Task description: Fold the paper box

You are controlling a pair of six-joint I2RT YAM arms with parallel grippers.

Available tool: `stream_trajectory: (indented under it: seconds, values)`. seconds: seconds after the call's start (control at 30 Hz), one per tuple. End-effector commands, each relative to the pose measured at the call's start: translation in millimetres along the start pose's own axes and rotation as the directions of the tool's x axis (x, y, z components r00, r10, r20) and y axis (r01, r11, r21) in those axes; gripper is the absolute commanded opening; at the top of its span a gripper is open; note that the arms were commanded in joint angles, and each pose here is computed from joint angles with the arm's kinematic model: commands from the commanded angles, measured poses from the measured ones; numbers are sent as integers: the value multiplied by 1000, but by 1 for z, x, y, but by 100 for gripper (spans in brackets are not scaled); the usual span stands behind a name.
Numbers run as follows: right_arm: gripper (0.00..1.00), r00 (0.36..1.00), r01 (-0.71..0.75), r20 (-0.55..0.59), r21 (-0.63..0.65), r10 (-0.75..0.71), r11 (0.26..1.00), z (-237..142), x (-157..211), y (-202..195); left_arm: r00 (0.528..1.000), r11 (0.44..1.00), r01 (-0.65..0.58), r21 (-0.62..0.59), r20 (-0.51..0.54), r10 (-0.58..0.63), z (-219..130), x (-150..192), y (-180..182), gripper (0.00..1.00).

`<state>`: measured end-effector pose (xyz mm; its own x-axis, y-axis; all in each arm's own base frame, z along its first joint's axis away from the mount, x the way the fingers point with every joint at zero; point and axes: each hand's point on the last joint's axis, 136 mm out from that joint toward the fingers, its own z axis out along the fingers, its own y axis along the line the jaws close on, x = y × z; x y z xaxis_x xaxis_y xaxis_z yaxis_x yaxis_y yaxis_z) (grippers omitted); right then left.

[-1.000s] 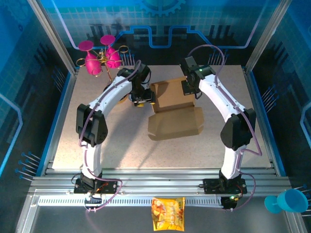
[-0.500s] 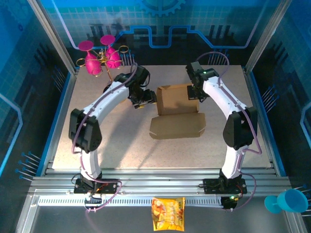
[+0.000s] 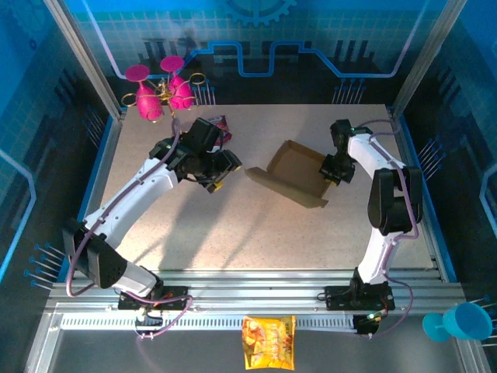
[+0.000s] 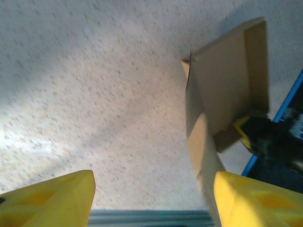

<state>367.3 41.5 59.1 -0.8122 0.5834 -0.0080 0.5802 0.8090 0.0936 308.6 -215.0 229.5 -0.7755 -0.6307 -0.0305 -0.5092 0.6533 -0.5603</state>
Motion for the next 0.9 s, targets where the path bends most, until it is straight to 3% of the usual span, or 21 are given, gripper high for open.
stream_trajectory:
  seconds: [0.0, 0.2, 0.37, 0.47, 0.53, 0.63, 0.7, 0.77, 0.83, 0.87]
  values:
    - [0, 971, -227, -102, -115, 216, 967, 11, 20, 17, 996, 992, 86, 90, 12, -87, -16, 15, -31, 99]
    - [0, 962, -268, -68, -80, 263, 960, 10, 27, 22, 996, 996, 85, -29, 21, -84, -10, 31, -49, 99]
    - [0, 925, -375, -107, -92, 365, 923, 18, 44, 28, 996, 997, 77, -32, 44, -76, 3, 29, -65, 93]
    - [0, 878, -473, -146, -126, 455, 872, 23, 53, 32, 992, 998, -24, -63, 123, 32, -6, 18, -64, 87]
    - [0, 841, -536, -175, -135, 512, 833, 22, 56, 36, 974, 985, -165, -55, 150, 172, -12, 13, -69, 81]
    - [0, 770, -633, -197, -122, 607, 764, 17, 61, 40, 902, 896, -429, 118, 110, 417, -6, 34, -95, 57]
    - [0, 716, -695, -215, -133, 664, 707, 14, 64, 47, 849, 825, -529, 197, 109, 518, 0, 49, -96, 48]
    - [0, 663, -748, -224, -146, 714, 648, 7, 66, 54, 821, 794, -569, 213, 95, 563, 10, 57, -81, 35]
    - [0, 616, -788, -245, -172, 749, 592, 2, 63, 64, 795, 768, -603, 216, 85, 601, 18, 63, -65, 37]
    - [0, 599, -801, -257, -166, 759, 576, 1, 64, 68, 781, 751, -619, 231, 85, 618, 22, 68, -62, 44]
